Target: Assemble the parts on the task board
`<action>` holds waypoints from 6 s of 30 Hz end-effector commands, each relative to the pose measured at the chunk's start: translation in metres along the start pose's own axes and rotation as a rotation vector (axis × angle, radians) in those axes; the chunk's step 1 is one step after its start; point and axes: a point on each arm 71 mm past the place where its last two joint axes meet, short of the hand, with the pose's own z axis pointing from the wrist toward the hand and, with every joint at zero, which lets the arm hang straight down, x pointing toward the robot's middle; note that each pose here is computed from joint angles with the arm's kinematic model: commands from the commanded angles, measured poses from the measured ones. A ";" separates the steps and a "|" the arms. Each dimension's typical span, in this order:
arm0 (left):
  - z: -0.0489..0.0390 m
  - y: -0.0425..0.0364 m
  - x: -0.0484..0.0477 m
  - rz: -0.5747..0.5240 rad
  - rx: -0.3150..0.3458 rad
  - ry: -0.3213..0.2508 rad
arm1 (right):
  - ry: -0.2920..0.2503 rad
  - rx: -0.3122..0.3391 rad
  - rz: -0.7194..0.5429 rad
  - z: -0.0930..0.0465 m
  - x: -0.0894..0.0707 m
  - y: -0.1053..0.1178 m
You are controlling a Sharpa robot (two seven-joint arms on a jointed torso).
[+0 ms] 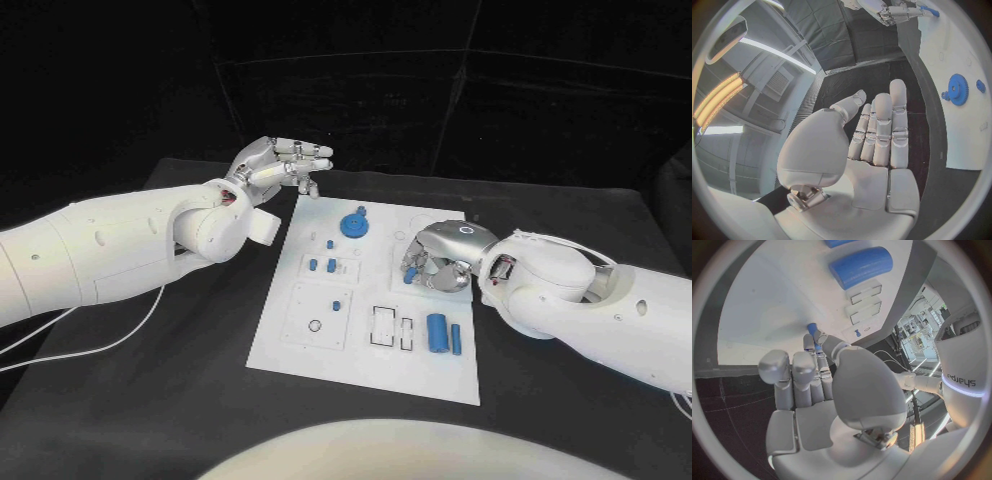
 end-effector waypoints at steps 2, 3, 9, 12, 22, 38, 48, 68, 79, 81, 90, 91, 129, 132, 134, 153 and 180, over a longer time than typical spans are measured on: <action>0.0003 -0.0010 -0.0003 -0.007 0.003 0.007 | -0.076 -0.007 0.049 -0.007 -0.009 0.004; 0.0002 -0.0010 -0.0006 -0.007 0.002 0.007 | -0.078 -0.006 0.068 -0.010 -0.010 0.004; 0.0003 -0.0006 -0.0012 -0.007 0.000 0.006 | -0.103 -0.025 0.176 -0.024 -0.017 0.012; 0.0008 -0.0003 -0.0008 -0.007 0.000 0.007 | -0.114 -0.048 0.215 -0.027 -0.020 0.020; 0.0022 0.0002 0.0003 -0.007 0.000 0.009 | -0.122 -0.165 0.263 -0.002 -0.022 0.058; 0.0052 0.0004 0.0048 -0.009 0.001 0.017 | 0.004 -0.316 0.224 0.043 0.017 0.118; 0.0057 0.0004 0.0055 -0.010 0.002 0.018 | 0.060 -0.316 0.183 0.051 0.030 0.126; 0.0059 0.0005 0.0059 -0.011 0.000 0.020 | 0.071 -0.276 0.103 0.055 0.037 0.127; 0.0063 0.0006 0.0064 -0.012 -0.001 0.022 | 0.099 -0.291 0.059 0.056 0.045 0.135; 0.0063 0.0006 0.0063 -0.011 -0.001 0.022 | 0.102 -0.294 0.055 0.055 0.047 0.137; 0.0066 0.0009 0.0065 -0.012 -0.004 0.024 | 0.087 -0.308 0.056 0.056 0.048 0.141; 0.0066 0.0009 0.0065 -0.012 -0.004 0.025 | 0.084 -0.307 0.057 0.056 0.048 0.141; 0.0044 0.0035 0.0011 -0.011 -0.018 0.021 | 0.052 0.296 0.492 -0.072 0.021 -0.019; 0.0039 0.0041 0.0008 -0.011 -0.020 0.021 | 0.056 0.359 0.468 -0.078 0.022 -0.025; 0.0036 0.0043 0.0005 -0.011 -0.021 0.021 | 0.064 0.390 0.446 -0.082 0.023 -0.027; 0.0013 0.0048 -0.0030 -0.010 -0.024 0.017 | 0.145 0.394 0.342 -0.076 0.037 -0.012; -0.0005 0.0049 -0.0046 -0.013 -0.032 0.020 | 0.233 0.363 0.187 -0.054 0.059 0.008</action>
